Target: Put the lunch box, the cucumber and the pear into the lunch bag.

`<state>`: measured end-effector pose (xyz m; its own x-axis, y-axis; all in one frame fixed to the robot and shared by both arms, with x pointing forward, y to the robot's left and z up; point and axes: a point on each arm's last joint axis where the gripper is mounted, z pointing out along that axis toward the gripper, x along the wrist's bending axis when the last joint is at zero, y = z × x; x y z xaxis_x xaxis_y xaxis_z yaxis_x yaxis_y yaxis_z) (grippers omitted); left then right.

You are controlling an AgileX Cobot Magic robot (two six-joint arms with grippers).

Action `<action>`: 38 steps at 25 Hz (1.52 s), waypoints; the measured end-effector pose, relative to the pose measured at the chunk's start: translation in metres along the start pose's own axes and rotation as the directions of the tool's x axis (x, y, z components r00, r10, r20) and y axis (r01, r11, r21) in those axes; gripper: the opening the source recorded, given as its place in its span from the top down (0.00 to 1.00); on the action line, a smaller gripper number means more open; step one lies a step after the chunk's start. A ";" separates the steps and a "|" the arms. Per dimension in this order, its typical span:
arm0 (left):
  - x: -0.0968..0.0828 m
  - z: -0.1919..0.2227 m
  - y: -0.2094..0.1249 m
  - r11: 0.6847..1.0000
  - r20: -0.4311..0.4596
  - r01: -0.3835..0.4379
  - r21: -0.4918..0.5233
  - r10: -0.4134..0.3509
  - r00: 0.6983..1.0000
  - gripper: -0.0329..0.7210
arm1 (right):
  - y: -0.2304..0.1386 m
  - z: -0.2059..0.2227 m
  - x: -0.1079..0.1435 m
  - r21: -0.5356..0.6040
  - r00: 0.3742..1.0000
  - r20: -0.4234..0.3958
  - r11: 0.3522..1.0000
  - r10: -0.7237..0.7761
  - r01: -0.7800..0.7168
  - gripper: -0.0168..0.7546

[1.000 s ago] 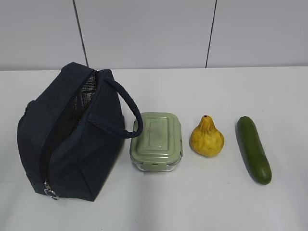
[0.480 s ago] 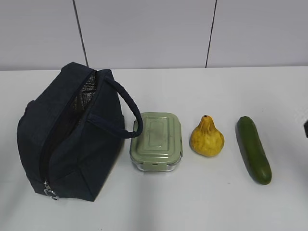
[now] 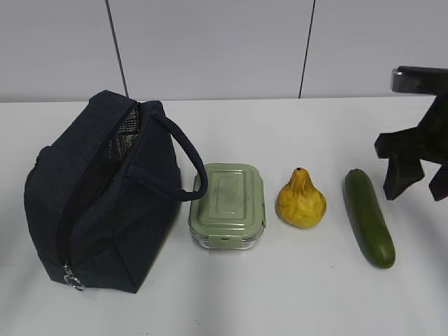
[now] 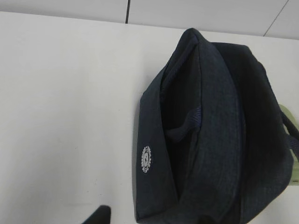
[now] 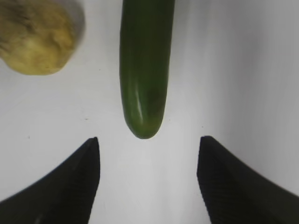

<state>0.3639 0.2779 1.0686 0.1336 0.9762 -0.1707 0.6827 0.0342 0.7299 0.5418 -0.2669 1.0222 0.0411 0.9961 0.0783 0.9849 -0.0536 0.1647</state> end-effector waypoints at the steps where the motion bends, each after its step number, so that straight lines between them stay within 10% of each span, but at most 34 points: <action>1: 0.000 0.001 0.001 1.000 -0.001 0.000 0.004 0.000 1.000 0.51 | 0.001 0.005 0.002 0.013 1.000 0.017 1.000 -0.004 0.004 0.33; 38: 0.001 0.011 0.021 0.998 -0.008 -0.037 0.053 0.038 0.999 0.51 | 0.037 0.123 0.018 0.085 0.996 0.087 0.996 -0.001 -0.006 0.43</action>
<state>0.3863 0.2769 1.0766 0.1539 0.9784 -0.1380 0.7143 -0.0137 0.6997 0.5994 -0.2425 0.9089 0.0547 0.9985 -0.0080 0.9954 -0.0539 0.0796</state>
